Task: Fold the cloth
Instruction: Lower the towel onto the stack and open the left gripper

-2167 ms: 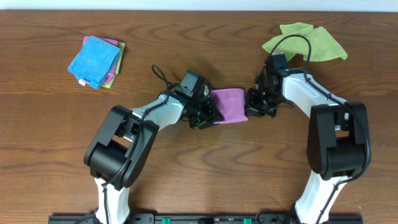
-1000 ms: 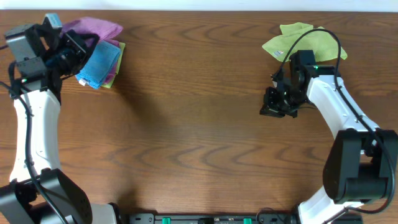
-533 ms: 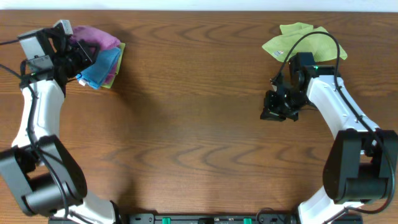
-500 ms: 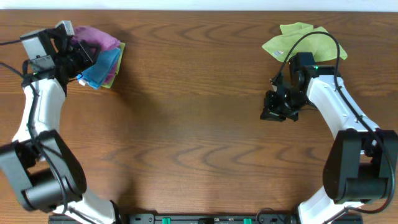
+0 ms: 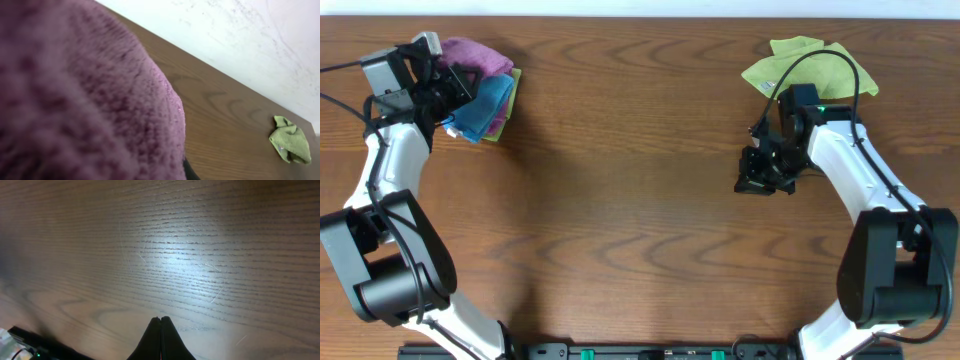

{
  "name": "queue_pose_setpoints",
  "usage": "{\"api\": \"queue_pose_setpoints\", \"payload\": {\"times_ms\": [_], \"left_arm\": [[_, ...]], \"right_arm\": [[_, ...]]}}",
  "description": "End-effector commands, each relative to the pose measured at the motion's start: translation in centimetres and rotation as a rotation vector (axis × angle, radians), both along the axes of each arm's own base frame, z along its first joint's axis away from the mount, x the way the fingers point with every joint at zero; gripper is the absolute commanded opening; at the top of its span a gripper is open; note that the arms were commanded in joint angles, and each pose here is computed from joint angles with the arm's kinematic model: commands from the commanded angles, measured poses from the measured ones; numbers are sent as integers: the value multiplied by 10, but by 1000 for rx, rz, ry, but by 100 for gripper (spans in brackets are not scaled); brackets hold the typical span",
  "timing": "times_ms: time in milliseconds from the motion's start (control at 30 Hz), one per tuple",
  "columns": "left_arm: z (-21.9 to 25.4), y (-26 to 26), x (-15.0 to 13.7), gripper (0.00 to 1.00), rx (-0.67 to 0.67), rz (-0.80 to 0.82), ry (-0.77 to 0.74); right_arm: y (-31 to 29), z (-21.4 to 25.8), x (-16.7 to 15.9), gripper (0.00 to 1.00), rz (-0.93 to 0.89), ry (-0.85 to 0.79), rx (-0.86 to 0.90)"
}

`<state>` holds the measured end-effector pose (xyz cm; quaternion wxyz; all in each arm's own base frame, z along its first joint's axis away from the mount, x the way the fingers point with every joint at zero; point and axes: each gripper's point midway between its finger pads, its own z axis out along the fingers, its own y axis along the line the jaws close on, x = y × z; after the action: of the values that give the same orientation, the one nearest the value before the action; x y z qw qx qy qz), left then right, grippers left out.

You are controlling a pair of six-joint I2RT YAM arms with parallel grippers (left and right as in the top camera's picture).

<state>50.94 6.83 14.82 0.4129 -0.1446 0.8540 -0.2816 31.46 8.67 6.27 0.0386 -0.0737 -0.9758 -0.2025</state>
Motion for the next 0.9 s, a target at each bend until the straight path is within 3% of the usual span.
{"api": "queue_pose_setpoints", "payload": {"times_ms": [0,300,333,367,400,467,533,867], "left_arm": [[-23,6,1,6,-19,5,45],[-56,12,-10,6,-60,28,155],[-57,15,-12,9,-71,41,165],[-58,18,-14,24,-83,54,175],[-59,21,-16,45,-90,64,186],[-63,26,-21,61,-101,78,209],[-65,30,-25,96,-110,88,229],[-68,22,-36,95,-215,95,295]], "right_arm": [[4,7,1,2,26,-30,3],[4,7,0,2,25,-28,3],[4,7,0,1,25,-27,3],[4,7,0,2,25,-27,3],[4,7,0,2,26,-27,3],[6,7,0,2,32,-27,3],[9,7,-1,1,40,-27,3],[22,7,-5,2,76,-25,3]]}}
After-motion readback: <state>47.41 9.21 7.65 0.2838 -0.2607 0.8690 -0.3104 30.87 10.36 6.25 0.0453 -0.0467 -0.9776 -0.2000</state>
